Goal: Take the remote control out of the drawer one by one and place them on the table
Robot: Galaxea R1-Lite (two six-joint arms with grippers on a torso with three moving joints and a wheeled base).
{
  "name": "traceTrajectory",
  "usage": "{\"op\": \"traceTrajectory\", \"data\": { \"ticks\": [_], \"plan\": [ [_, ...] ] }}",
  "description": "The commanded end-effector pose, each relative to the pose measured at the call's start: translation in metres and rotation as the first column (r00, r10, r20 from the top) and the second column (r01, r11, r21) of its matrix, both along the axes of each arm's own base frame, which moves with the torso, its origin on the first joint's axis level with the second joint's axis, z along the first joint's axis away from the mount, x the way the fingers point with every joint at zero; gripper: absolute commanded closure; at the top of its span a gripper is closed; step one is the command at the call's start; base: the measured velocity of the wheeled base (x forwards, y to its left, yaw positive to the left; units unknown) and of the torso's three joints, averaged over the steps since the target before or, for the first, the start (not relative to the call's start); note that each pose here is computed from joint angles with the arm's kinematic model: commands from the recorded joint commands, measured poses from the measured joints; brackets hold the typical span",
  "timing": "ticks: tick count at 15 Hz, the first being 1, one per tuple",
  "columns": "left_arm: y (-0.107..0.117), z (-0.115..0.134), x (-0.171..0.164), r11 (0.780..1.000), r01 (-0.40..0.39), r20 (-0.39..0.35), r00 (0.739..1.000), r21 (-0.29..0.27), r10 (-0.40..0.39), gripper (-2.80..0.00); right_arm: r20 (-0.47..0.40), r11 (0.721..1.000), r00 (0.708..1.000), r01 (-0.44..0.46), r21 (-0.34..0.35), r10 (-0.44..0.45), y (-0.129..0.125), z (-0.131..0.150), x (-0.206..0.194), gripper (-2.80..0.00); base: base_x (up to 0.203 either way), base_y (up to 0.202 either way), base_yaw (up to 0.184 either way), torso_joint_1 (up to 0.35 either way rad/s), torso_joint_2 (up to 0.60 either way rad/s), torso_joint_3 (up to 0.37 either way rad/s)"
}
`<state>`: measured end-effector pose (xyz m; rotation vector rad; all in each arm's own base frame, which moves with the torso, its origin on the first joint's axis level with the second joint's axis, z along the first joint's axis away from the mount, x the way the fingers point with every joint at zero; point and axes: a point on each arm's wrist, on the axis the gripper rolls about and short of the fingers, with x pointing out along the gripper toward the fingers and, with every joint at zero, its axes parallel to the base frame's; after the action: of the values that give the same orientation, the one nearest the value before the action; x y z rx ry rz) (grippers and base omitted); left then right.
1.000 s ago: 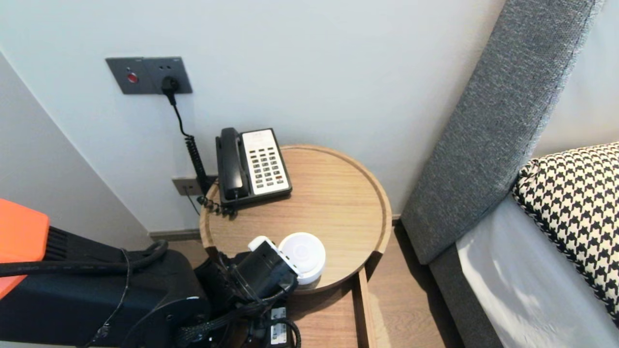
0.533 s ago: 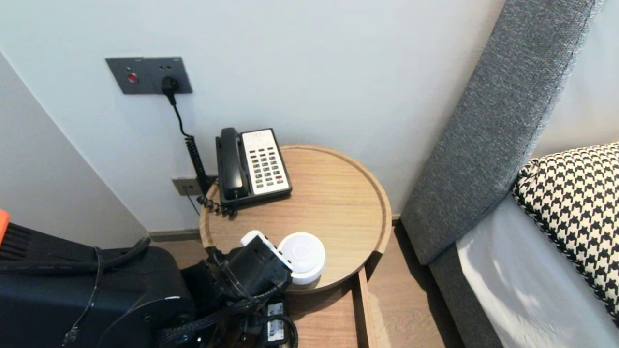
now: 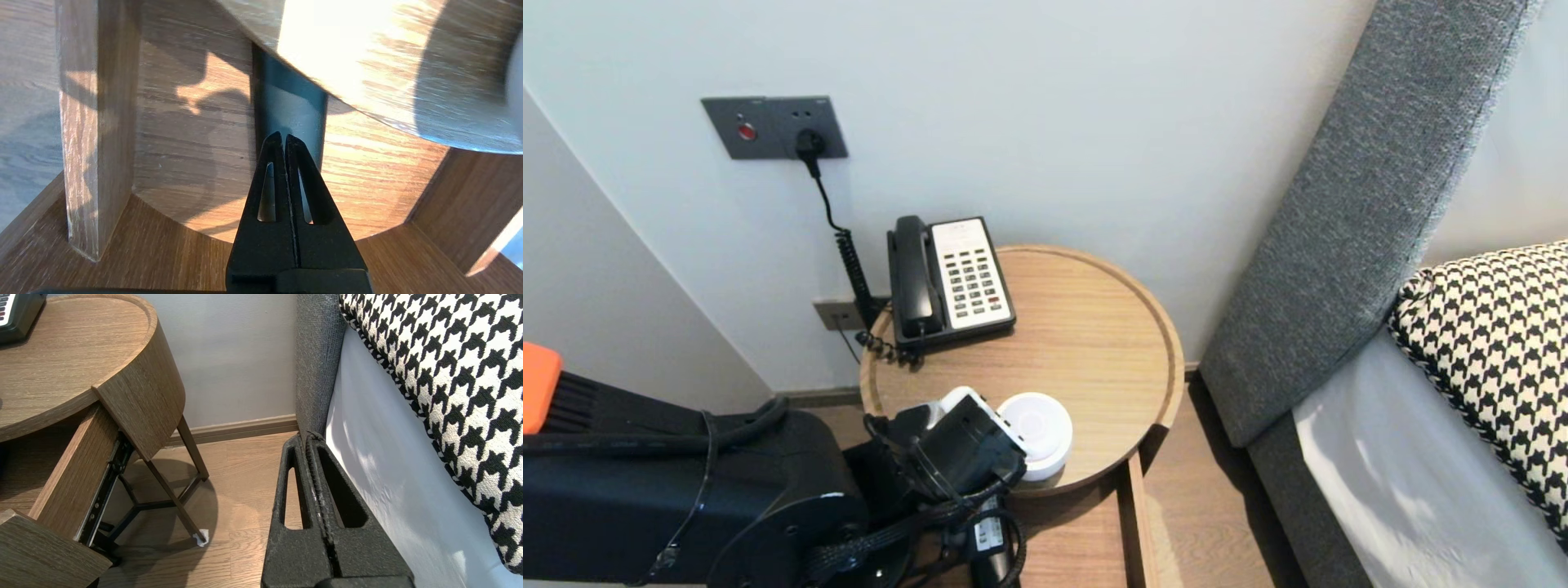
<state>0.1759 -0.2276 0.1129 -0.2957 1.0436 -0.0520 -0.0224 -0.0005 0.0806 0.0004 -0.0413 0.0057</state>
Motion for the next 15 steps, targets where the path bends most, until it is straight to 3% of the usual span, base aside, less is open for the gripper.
{"op": "traceTrajectory", "data": {
  "ticks": [1, 6, 7, 12, 15],
  "plan": [
    [-0.001, -0.002, -0.001, 1.000, -0.009, -0.006, 1.000, -0.001, 0.009, 0.00, -0.026, 1.000, 1.000, 0.000, 0.000, 0.000, 0.000, -0.007, 0.002, 0.00, 0.000, 0.000, 0.000, 0.000, 0.00, 0.000],
    [-0.005, 0.005, -0.008, 1.000, -0.016, -0.009, 1.000, -0.026, 0.016, 0.00, -0.026, 1.000, 1.000, 0.000, 0.000, 0.000, 0.000, -0.007, 0.002, 0.00, 0.000, 0.000, 0.000, 0.000, 0.00, 0.000],
    [-0.004, 0.004, -0.009, 0.999, -0.026, -0.019, 0.999, -0.021, 0.026, -2.80, -0.026, 1.000, 1.000, 0.000, 0.000, 0.000, 0.000, -0.007, 0.002, 0.00, 0.000, 0.000, 0.000, 0.000, 0.00, 0.000],
    [-0.006, -0.012, -0.010, 1.000, -0.022, -0.037, 0.999, 0.010, 0.022, -2.80, -0.026, 1.000, 1.000, 0.000, 0.000, 0.000, 0.000, -0.007, 0.002, 0.00, 0.000, 0.000, 0.000, 0.000, 0.00, 0.000],
    [-0.015, -0.028, -0.003, 0.999, -0.039, -0.003, 0.999, 0.033, 0.039, -2.80, -0.026, 1.000, 1.000, 0.000, 0.000, 0.000, 0.000, -0.007, 0.002, 0.00, 0.000, 0.000, 0.000, 0.000, 0.00, 0.000]
  ]
}}
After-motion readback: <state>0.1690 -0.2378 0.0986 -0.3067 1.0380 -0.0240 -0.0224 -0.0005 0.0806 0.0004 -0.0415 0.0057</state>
